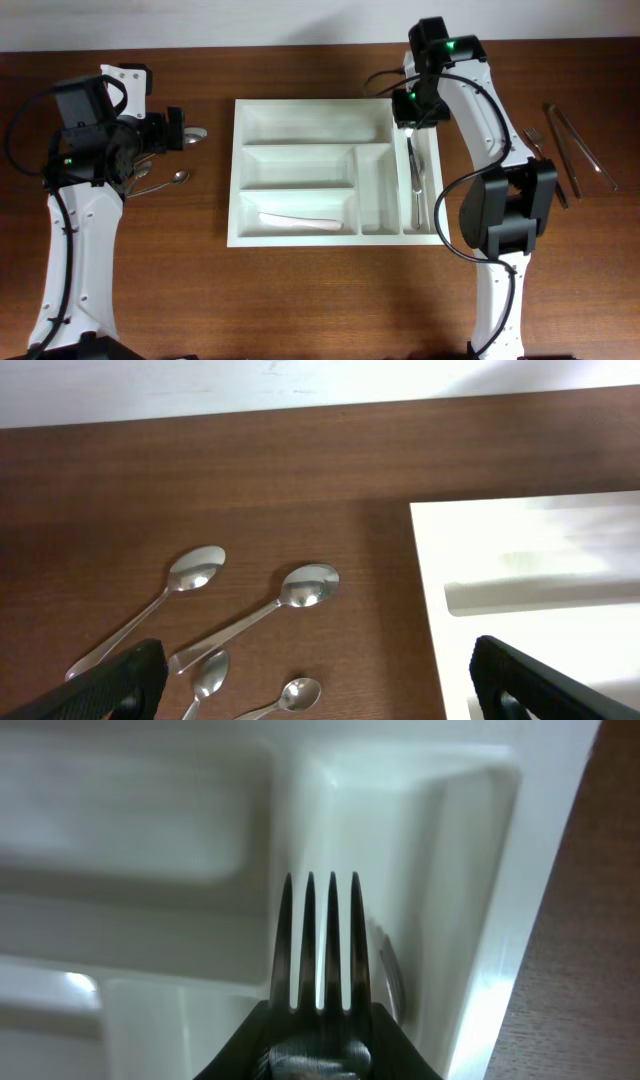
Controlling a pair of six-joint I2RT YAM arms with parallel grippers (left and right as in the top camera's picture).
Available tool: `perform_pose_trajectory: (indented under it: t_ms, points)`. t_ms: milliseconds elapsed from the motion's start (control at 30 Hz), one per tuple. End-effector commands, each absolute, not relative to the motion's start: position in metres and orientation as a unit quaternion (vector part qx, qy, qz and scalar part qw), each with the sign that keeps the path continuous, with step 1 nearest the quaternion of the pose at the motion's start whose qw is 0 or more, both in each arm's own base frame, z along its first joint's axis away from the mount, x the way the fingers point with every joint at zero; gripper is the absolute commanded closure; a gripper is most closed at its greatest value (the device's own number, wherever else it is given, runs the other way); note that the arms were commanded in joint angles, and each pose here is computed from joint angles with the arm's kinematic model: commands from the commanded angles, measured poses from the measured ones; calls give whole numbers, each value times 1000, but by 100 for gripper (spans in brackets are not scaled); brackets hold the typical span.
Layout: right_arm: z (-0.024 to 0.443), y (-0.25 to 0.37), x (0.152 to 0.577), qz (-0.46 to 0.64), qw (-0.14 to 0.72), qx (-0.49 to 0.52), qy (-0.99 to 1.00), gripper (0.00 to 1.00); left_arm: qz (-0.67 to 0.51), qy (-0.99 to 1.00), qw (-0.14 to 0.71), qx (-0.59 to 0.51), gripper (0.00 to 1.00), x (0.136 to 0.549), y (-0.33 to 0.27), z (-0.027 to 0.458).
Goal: Pack container
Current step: 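Carry the fork into the tray's right narrow compartment and release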
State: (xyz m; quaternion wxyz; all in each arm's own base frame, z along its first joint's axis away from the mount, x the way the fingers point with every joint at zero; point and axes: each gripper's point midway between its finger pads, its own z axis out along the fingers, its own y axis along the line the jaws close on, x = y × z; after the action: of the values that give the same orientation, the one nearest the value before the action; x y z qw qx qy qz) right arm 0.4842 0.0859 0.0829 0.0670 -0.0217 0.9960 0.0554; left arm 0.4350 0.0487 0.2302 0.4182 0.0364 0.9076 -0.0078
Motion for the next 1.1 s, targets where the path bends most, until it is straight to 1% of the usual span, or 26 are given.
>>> perform_pose_trajectory:
  t_ms: [0,233,267,333,400,500,600,667,767,933,1067]
  points:
    - [71,74,483,47,58,-4,997,88,0,906,422,41,1,439,52,235]
    - [43,73,478,45,45,-3,998,87,0,906,422,41,1,439,52,235]
    - [39,73,477,45,43,-2,998,84,0,906,422,41,1,439,52,235]
    - [34,72,475,44,39,-2,998,72,0,906,422,41,1,439,52,235]
    - [33,72,473,44,37,-2,998,67,0,906,422,41,1,439,52,235]
    - [35,72,475,44,41,-3,998,56,0,906,422,41,1,439,52,235]
    - [44,71,479,44,52,-2,998,54,0,906,422,41,1,439,52,235]
    - [58,66,484,36,70,-6,997,55,0,906,422,41,1,439,52,235]
    - [89,40,498,-6,115,10,993,55,0,906,422,41,1,439,52,235]
    - [137,-31,514,-55,174,36,983,43,0,906,422,41,1,439,52,235]
    - [143,-99,508,-73,175,63,980,34,0,906,422,41,1,439,52,235]
